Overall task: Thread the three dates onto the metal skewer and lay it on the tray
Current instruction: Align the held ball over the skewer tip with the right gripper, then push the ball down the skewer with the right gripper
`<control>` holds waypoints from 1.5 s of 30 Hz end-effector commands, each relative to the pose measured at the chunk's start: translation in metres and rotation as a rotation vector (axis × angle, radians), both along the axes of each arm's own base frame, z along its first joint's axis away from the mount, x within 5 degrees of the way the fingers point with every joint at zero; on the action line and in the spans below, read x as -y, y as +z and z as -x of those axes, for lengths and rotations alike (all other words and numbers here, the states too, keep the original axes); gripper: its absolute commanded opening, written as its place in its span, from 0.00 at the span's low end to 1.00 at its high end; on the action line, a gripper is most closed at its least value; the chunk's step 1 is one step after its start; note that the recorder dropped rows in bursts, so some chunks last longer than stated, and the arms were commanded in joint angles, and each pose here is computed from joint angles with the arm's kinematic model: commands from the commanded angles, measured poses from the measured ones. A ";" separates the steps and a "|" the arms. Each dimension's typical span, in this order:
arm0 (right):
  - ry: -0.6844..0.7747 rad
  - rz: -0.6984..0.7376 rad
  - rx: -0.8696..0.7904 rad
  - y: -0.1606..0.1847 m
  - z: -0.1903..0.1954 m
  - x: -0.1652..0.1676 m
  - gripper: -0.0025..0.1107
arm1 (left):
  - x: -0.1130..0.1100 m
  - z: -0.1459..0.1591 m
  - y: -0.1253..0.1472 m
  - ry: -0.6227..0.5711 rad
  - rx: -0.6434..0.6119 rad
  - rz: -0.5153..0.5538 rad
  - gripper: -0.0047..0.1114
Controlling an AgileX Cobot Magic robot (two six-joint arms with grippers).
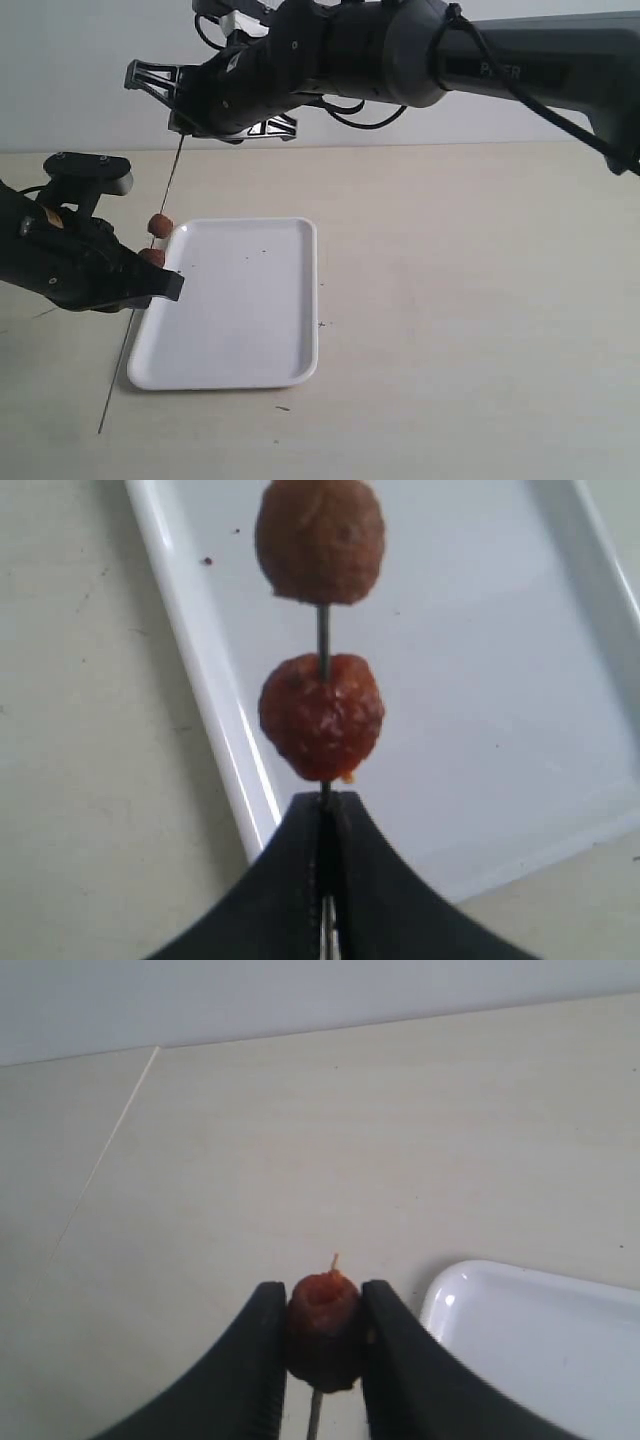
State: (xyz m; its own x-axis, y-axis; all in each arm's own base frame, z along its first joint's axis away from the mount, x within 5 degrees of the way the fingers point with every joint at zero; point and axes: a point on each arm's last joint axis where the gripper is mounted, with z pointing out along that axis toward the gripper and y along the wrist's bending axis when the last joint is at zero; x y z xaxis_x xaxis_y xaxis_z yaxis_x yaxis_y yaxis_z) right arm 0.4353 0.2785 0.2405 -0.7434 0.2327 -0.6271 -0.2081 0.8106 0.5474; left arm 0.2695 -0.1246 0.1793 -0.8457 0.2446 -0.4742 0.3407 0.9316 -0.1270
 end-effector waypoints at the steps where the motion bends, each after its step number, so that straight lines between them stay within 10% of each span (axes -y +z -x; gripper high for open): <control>1: 0.034 0.031 0.000 0.000 0.005 -0.004 0.22 | 0.001 -0.002 0.003 0.008 0.020 0.015 0.04; 34: 0.175 0.142 -0.013 -0.007 0.021 -0.019 0.23 | 0.008 -0.024 0.026 0.070 0.193 0.106 0.04; 45: 0.187 0.153 -0.024 -0.008 0.022 -0.018 0.54 | 0.008 -0.024 0.025 0.060 0.193 0.099 0.04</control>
